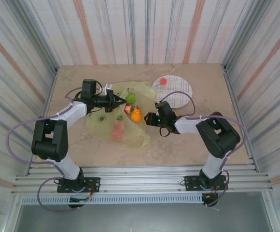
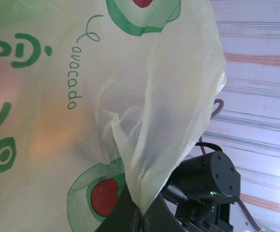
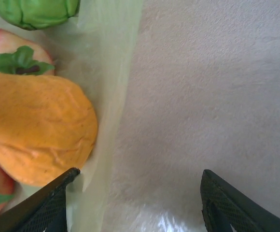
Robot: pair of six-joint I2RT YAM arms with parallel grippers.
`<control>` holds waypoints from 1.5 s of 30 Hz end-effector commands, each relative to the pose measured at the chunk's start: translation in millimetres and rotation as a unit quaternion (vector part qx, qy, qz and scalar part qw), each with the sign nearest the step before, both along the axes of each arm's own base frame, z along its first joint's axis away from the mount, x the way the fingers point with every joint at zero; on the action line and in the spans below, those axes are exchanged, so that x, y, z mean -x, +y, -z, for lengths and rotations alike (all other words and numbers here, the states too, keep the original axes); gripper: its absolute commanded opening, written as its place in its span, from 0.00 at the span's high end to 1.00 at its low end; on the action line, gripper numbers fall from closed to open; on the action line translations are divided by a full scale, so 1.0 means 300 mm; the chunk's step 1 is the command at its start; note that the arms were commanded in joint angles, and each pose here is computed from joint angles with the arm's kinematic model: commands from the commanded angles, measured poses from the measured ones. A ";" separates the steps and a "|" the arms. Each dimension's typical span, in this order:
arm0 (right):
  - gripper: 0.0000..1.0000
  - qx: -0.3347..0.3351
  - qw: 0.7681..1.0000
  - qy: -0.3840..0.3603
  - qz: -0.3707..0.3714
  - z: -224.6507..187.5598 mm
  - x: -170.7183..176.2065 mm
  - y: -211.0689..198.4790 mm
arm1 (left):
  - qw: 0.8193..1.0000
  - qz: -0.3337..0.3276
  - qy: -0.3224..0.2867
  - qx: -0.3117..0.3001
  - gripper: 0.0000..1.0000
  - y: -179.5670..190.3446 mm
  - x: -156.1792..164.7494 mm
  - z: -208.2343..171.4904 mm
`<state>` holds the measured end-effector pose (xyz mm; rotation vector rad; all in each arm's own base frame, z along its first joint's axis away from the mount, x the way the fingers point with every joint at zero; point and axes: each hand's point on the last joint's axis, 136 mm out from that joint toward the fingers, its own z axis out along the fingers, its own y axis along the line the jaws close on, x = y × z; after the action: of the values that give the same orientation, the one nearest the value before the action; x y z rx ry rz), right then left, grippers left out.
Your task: Place the fruits into the plastic bag
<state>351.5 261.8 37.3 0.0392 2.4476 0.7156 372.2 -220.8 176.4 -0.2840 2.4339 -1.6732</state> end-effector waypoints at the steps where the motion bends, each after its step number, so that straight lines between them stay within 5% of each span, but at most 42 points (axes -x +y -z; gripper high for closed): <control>1: 0.42 -0.042 0.999 -0.021 0.010 -0.044 -0.072 0.043 | 1.000 0.008 -0.008 0.013 1.00 0.002 0.019 -0.036; 15: 1.00 -0.071 0.996 -0.057 -0.003 -0.135 -0.175 0.100 | 1.000 0.008 -0.010 0.015 1.00 0.003 0.020 -0.043; 29: 1.00 -0.091 0.987 -0.134 -0.021 -0.517 -0.085 0.050 | 0.996 -0.057 -0.059 0.018 1.00 0.162 -0.042 -0.157; 39: 0.97 -0.051 0.998 -0.033 -0.017 -0.228 -0.087 0.058 | 0.991 -0.081 -0.106 0.025 1.00 0.217 -0.052 -0.245; 45: 0.99 -0.069 0.996 -0.046 -0.021 -0.276 -0.105 0.081 | 0.986 -0.097 -0.133 0.012 1.00 0.242 -0.050 -0.280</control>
<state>376.4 278.1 94.1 0.0168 2.3700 0.8308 389.6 -153.1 247.9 -0.3138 2.1679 -1.5825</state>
